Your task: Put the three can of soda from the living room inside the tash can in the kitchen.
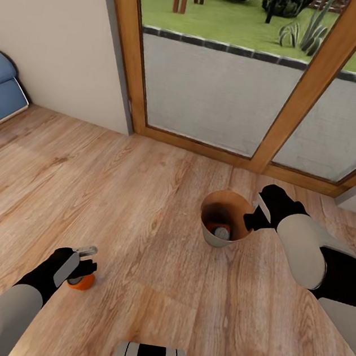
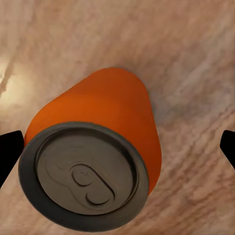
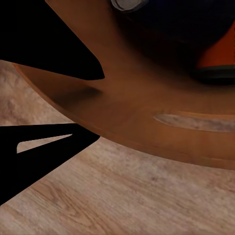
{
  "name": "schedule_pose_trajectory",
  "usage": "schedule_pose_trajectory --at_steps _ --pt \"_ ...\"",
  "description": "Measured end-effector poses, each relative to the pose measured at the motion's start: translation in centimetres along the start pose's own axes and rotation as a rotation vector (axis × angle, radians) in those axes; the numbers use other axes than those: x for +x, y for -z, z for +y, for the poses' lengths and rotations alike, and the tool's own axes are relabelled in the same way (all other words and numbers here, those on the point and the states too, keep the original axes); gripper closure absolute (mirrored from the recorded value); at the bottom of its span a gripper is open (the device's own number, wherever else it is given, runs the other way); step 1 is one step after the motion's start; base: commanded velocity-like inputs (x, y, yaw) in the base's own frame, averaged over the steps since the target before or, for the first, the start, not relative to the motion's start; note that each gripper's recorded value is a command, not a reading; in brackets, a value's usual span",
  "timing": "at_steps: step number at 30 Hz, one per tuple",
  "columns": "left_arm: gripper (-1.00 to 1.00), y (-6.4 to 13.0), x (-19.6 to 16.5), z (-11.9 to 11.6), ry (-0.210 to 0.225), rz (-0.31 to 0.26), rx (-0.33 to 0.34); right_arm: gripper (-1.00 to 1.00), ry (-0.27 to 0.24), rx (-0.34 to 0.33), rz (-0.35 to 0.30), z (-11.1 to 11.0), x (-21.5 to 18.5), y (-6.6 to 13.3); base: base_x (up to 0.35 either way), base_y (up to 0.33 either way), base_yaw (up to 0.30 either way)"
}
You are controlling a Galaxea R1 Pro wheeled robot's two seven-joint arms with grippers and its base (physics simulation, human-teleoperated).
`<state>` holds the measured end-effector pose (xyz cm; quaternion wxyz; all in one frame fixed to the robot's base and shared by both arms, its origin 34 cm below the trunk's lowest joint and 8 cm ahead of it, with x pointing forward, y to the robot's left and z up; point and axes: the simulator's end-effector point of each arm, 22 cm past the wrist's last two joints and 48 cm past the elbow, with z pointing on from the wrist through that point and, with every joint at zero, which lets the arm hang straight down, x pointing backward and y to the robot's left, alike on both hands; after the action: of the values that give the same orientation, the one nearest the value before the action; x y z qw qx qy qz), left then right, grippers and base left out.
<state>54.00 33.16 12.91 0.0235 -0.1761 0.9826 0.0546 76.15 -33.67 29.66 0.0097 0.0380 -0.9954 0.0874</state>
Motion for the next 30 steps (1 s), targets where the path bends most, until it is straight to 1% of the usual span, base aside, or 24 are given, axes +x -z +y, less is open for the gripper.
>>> schedule_pose_trajectory --at_steps 7,8,10,12,24,30 --pt "-1.0 -0.02 0.01 -0.03 0.0 -0.001 0.002 1.0 -0.001 -0.001 0.0 -0.02 0.03 -0.02 0.0 0.0 0.0" --pt "1.0 -0.03 0.03 -0.02 0.0 -0.001 0.002 1.0 0.0 0.0 0.0 -0.02 0.03 -0.02 0.0 0.0 0.0" --pt "1.0 -0.03 0.05 -0.08 0.006 -0.001 0.005 1.0 0.0 0.0 0.0 0.01 0.02 -0.01 0.0 0.0 0.0" --pt "1.0 -0.04 0.07 0.1 -0.001 0.0 -0.003 1.0 0.0 -0.002 0.0 0.07 0.01 -0.02 0.0 0.0 0.0" --pt "1.0 -0.03 0.09 0.14 0.0 0.001 -0.006 1.0 0.0 -0.001 0.0 0.03 0.02 -0.02 0.0 0.0 0.0" --pt "1.0 -0.03 0.12 0.07 0.0 0.001 -0.004 1.0 0.002 0.0 0.012 0.11 0.64 -0.54 0.0 0.0 0.0"
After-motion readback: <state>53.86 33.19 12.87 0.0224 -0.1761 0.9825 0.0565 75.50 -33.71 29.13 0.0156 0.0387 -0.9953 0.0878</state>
